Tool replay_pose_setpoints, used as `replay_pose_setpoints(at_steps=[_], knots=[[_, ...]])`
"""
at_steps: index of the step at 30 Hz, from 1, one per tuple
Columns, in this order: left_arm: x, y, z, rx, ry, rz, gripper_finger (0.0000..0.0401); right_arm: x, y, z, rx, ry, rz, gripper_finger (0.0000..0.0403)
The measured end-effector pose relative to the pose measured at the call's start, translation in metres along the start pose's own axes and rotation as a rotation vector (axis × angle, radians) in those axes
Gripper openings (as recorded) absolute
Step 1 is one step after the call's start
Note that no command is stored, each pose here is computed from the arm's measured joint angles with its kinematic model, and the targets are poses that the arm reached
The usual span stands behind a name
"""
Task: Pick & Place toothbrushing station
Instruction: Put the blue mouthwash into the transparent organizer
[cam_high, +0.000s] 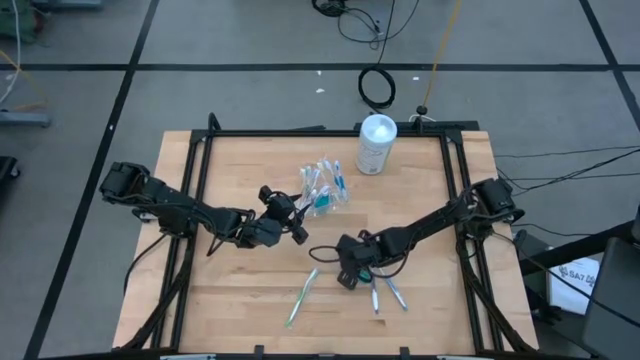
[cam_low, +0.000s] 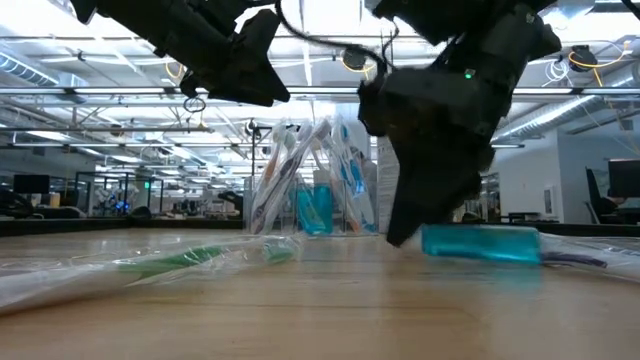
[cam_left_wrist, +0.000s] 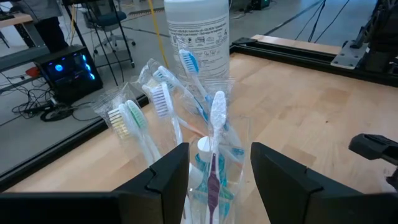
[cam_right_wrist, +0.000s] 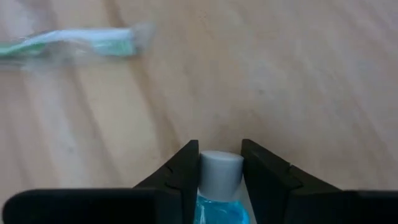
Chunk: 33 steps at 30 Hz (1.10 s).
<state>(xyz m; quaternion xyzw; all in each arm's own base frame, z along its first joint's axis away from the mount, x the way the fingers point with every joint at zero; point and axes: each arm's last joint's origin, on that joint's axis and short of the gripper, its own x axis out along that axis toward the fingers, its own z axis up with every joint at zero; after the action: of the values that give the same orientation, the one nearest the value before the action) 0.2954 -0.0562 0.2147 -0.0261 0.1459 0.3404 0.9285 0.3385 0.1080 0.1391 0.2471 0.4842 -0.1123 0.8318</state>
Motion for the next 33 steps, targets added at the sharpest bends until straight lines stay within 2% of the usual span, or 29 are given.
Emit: replay_pose_setpoints(at_steps=[4,15,21,27,33], knots=[[0.000,0.000,0.000,-0.001,0.000,0.000,0.0179,-0.010,0.005,0.007,-0.037,-0.052,0.051,0.0098],[0.000,0.000,0.000,-0.003,0.000,0.000,0.0179,-0.034,0.008,0.024,-0.155,-0.221,0.043,0.0097],[0.000,0.000,0.000,-0.006,-0.001,0.000,0.0179,-0.056,0.003,0.043,-0.236,-0.408,-0.053,0.0101],[0.000,0.000,0.000,-0.006,-0.001,0.000,0.0179,-0.068,0.001,0.062,-0.351,-0.626,-0.210,0.0100],[0.000,0.000,0.000,-0.008,-0.003,-0.001,0.0179,-0.069,-0.004,0.079,-0.386,-0.724,-0.232,0.0100]])
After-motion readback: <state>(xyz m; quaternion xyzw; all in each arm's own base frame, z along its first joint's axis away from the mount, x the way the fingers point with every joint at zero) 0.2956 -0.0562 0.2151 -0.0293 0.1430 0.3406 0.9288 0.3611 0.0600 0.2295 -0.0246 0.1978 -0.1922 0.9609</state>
